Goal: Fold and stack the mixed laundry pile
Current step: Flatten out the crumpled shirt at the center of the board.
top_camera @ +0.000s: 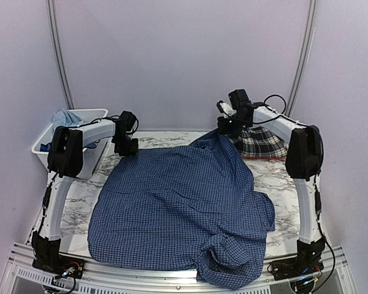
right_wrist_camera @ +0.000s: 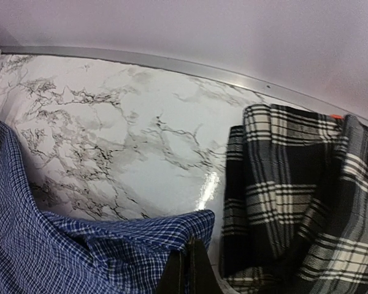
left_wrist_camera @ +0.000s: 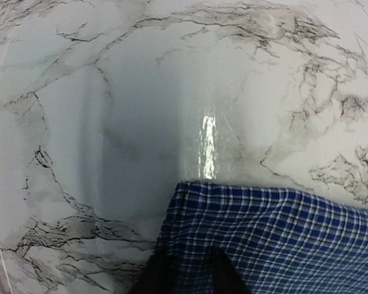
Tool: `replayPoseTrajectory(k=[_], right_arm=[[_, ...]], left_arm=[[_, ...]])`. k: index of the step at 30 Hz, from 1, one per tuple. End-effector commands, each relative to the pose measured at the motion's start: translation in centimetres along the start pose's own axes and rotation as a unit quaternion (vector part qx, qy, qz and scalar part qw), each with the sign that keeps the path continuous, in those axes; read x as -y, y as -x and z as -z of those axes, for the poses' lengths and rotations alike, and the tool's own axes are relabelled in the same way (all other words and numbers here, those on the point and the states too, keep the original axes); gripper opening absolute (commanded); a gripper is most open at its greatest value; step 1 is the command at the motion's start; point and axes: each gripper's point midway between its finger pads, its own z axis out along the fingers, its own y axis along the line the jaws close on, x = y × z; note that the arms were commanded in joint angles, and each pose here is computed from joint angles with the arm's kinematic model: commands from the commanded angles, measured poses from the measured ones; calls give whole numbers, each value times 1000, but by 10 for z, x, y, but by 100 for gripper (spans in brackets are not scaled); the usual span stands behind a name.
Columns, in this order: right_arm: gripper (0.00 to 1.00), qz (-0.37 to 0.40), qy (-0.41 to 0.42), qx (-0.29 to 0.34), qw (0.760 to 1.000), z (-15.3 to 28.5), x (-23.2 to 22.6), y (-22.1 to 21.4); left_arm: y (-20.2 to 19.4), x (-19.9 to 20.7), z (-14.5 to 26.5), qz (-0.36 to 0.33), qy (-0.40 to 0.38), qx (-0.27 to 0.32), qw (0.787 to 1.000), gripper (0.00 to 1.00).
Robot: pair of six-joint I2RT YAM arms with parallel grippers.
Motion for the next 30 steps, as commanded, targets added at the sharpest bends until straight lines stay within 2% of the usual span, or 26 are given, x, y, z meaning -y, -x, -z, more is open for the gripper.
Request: replayPoseTrajectory(k=[1,3,10,13,18,24,25,27,28,30], right_arm=[[0,-72,26,40,996,31,34,16],[0,-96,35,47,994,36,45,12],[0,-115,28,27,993,31,60,-7],[0,-124,29,47,991,39,66,4],[0,-112,57,93,988,47,63,42],[0,-102,93,76,988,28,55,49],[0,-101,96,74,988,27,54,48],[0,-100,102,66,988,25,51,42],[0,-99,104,62,988,24,49,38],[0,-96,106,55,988,21,46,31]], left_arm=[[-40,-27,-3,6,35,-57,998,13],[-45,-38,4,11,48,-58,997,0],[-46,-74,43,26,112,-32,993,0],[-44,-85,58,42,130,-17,991,0],[-29,-55,58,32,48,2,998,0],[-23,-37,60,17,2,12,1000,0],[-22,-37,62,17,3,15,1000,11],[-16,-40,66,20,11,29,999,49],[-11,-42,68,23,14,38,999,60],[-2,-39,69,21,11,50,998,66]])
